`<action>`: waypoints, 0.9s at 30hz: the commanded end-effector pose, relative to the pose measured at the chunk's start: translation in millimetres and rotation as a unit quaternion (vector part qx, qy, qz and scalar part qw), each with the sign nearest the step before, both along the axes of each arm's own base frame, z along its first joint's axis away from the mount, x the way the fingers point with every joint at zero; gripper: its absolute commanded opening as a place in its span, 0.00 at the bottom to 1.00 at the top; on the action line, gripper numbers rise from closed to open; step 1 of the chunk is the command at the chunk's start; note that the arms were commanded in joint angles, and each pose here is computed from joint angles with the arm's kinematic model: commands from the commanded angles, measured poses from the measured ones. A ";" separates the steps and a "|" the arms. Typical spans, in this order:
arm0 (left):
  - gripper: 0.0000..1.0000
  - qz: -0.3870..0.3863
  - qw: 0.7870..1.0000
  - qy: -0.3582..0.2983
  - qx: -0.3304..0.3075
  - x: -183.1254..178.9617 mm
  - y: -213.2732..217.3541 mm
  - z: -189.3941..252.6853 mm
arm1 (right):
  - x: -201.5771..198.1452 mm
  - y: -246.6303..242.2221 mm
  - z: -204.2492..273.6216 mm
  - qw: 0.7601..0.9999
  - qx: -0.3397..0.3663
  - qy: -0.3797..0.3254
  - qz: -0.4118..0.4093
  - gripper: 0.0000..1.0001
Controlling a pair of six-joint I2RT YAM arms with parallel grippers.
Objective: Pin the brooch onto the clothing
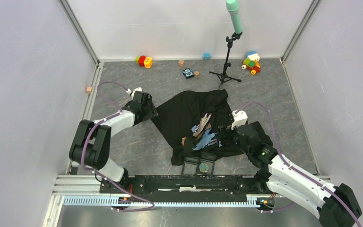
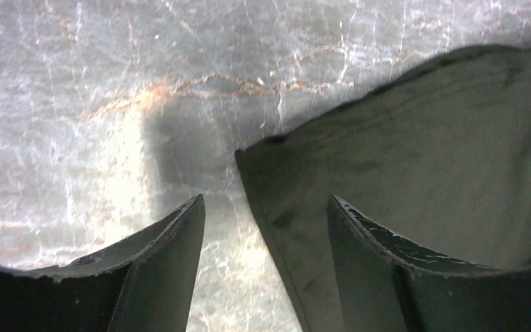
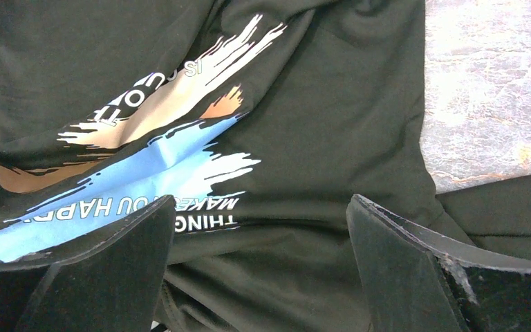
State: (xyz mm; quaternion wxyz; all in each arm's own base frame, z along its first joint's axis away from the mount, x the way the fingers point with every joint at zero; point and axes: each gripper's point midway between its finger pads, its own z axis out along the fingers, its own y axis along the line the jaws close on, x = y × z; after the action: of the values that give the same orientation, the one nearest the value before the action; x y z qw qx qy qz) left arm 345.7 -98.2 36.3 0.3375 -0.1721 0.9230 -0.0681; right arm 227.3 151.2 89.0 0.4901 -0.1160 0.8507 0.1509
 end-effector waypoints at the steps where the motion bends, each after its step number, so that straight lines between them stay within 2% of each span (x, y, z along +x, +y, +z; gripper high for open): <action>1: 0.67 -0.005 1.000 -0.028 -0.010 32.8 -4.5 8.9 | 3.4 -7.1 2.4 1.000 0.000 -0.010 -0.023 0.98; 4: 0.55 -0.018 1.000 -0.020 -0.012 38.5 -8.9 2.1 | 3.6 -10.2 0.0 1.000 -0.006 -0.009 -0.029 0.98; 7: 0.25 -0.026 1.000 0.000 -0.015 42.5 -10.4 -8.6 | 4.5 -11.7 -1.5 0.999 -0.013 -0.009 -0.031 0.98; 10: 0.04 -0.007 0.999 -0.005 -0.046 53.8 -1.6 -12.8 | 6.3 -15.3 -3.2 0.999 -0.022 -0.009 -0.039 0.98; 14: 0.02 0.028 0.997 -0.027 -0.073 84.1 22.3 -2.4 | 9.4 -23.2 -6.0 0.997 -0.041 -0.008 -0.057 0.98; 20: 0.02 0.081 0.987 -0.089 -0.103 158.3 65.8 41.7 | 17.6 -31.3 -11.7 0.994 -0.074 0.003 -0.085 0.98; 23: 0.02 0.093 0.986 -0.102 -0.096 197.7 92.6 55.1 | 22.9 -30.9 -9.9 0.992 -0.082 0.006 -0.091 0.98; 27: 0.02 0.083 0.987 -0.112 -0.077 232.3 108.6 61.0 | 25.8 -24.2 -1.4 0.994 -0.082 0.000 -0.074 0.98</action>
State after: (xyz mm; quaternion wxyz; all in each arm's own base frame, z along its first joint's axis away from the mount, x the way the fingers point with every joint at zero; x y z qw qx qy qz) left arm 549.2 -3.5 84.8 0.4120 -0.2793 0.8569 -0.1343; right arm 234.6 118.1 53.6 0.4506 -0.0988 0.8865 0.0353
